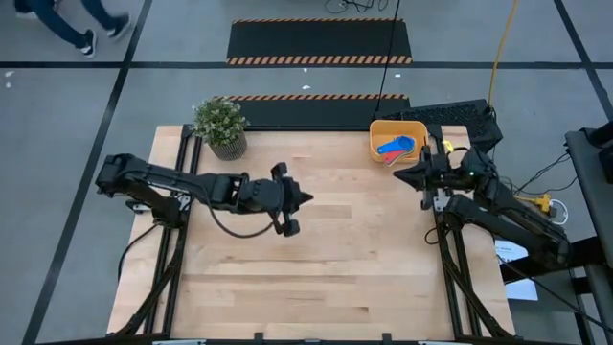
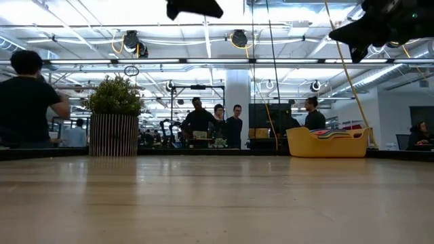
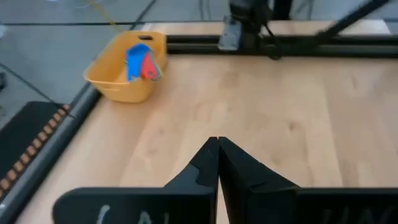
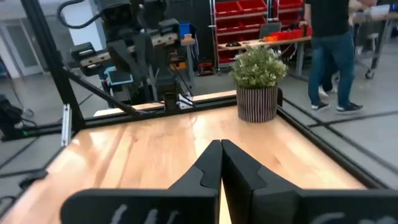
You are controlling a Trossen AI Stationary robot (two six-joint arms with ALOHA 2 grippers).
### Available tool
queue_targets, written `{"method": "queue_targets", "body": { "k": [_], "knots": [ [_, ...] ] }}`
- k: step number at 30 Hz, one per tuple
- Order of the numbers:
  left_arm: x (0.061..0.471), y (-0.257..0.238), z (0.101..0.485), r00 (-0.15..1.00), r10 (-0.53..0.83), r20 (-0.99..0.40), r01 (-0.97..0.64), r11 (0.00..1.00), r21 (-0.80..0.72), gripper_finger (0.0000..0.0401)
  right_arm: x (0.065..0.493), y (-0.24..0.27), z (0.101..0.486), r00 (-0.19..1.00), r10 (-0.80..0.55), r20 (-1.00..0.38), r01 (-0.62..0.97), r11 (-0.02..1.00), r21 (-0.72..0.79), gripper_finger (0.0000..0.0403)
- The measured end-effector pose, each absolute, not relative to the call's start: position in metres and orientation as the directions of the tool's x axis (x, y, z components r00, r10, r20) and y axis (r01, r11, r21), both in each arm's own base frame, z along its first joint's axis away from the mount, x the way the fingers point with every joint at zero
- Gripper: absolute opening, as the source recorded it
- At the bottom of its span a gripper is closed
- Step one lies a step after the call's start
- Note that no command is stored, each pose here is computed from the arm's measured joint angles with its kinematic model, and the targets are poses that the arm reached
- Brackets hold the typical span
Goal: Nest measuring cups in basket
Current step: Return to Home Position
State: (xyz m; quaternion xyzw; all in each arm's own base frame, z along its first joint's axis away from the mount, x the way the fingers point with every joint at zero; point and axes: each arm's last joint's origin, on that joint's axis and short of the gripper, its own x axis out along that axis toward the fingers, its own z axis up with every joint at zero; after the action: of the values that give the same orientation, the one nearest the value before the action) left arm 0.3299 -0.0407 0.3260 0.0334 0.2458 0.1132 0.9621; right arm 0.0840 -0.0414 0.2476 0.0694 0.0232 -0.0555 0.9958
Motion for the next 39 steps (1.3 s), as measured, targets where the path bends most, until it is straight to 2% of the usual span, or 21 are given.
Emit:
{"method": "queue_targets", "body": {
  "k": [6, 14, 21, 28, 34, 39],
  "knots": [
    [0.324, -0.035, 0.304, 0.893, 0.191, -0.408, -0.174, 0.982, 0.079, 0.001, 0.088, -0.044, 0.231, 0.988, -0.129, -0.086, 0.132, 0.991, 0.034, 0.0],
    [0.299, -0.02, 0.277, 0.915, 0.222, -0.337, -0.227, 0.974, 0.024, 0.0009, 0.094, -0.046, 0.198, 0.97, -0.18, -0.161, 0.186, 0.982, 0.019, 0.0],
    [0.281, -0.01, 0.285, 0.923, 0.246, -0.295, -0.252, 0.968, 0.021, 0.001, 0.1, -0.045, 0.174, 0.957, -0.257, -0.132, 0.259, 0.966, 0.002, 0.0],
    [0.267, 0.007, 0.299, 0.932, 0.239, -0.273, -0.239, 0.97, 0.033, 0.0006, 0.105, -0.035, 0.161, 0.963, -0.224, -0.151, 0.23, 0.973, 0.026, 0.0],
    [0.263, 0.024, 0.301, 0.935, 0.218, -0.28, -0.218, 0.975, 0.031, 0.0005, 0.109, -0.026, 0.164, 0.976, -0.205, -0.078, 0.208, 0.978, 0.033, 0.0],
    [0.261, 0.032, 0.299, 0.928, 0.222, -0.299, -0.22, 0.975, 0.043, 0.0003, 0.11, -0.018, 0.163, 0.978, -0.193, -0.084, 0.196, 0.98, 0.037, 0.0]
  ]
}}
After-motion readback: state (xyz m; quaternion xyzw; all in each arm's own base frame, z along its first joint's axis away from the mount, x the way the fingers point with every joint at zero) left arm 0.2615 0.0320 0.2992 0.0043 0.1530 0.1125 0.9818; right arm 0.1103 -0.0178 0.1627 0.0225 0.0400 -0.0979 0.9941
